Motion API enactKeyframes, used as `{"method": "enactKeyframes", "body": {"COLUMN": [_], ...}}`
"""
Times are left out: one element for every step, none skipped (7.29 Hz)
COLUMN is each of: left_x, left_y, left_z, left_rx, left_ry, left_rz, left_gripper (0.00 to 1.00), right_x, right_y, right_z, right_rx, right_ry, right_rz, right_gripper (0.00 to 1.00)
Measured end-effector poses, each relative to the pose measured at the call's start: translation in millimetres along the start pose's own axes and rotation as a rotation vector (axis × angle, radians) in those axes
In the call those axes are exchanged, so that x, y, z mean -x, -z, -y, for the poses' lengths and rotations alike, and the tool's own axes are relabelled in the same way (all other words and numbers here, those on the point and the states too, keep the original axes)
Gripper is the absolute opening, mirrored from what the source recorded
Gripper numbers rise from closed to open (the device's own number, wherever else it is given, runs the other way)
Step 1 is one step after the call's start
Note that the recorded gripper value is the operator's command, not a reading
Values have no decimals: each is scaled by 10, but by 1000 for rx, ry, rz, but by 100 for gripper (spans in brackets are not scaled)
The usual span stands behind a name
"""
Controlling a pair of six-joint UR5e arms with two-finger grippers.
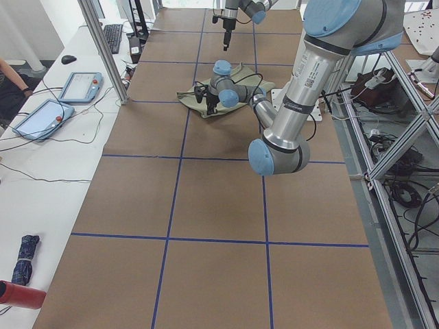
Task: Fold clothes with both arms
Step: 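Pull the shirt with the left gripper back toward center, straightening it, then release and raise the left gripper while right gripper approaches the shirt edge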
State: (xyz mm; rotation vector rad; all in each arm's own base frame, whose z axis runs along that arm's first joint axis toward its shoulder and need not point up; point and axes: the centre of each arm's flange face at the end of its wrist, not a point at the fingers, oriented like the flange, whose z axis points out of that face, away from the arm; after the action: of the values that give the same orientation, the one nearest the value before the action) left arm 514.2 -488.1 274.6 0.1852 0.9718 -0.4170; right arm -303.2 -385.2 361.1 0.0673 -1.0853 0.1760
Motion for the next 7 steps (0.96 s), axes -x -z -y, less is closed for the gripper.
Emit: {"method": "enactKeyframes", "body": {"left_x": [-136, -294, -411, -540, -760, -963, -1071], "left_y": [-140, -239, -316, -414, -510, -575, -641], "left_z": [271, 563, 819, 1008, 1131, 1203, 1251], "left_rx": [-44, -81, -115, -152, -184, -210, -234], "left_ry": [-33, -64, -90, -114, -136, -148, -155], "left_rz": [-20, -30, -39, -56, -74, -96, -111], "left_gripper": [0, 0, 0, 0, 0, 0, 0], "right_x": [8, 12, 13, 13, 11, 11, 12], "right_y": [0, -4, -8, -15, -19, -20, -18], "right_z": [1, -2, -4, -7, -8, -8, -7], "right_rx": [-1, -1, 0, 1, 1, 1, -1], "right_ry": [0, 0, 0, 0, 0, -1, -1], "right_rz": [1, 2, 2, 1, 1, 0, 0], "right_gripper": [100, 100, 100, 100, 100, 100, 100]}}
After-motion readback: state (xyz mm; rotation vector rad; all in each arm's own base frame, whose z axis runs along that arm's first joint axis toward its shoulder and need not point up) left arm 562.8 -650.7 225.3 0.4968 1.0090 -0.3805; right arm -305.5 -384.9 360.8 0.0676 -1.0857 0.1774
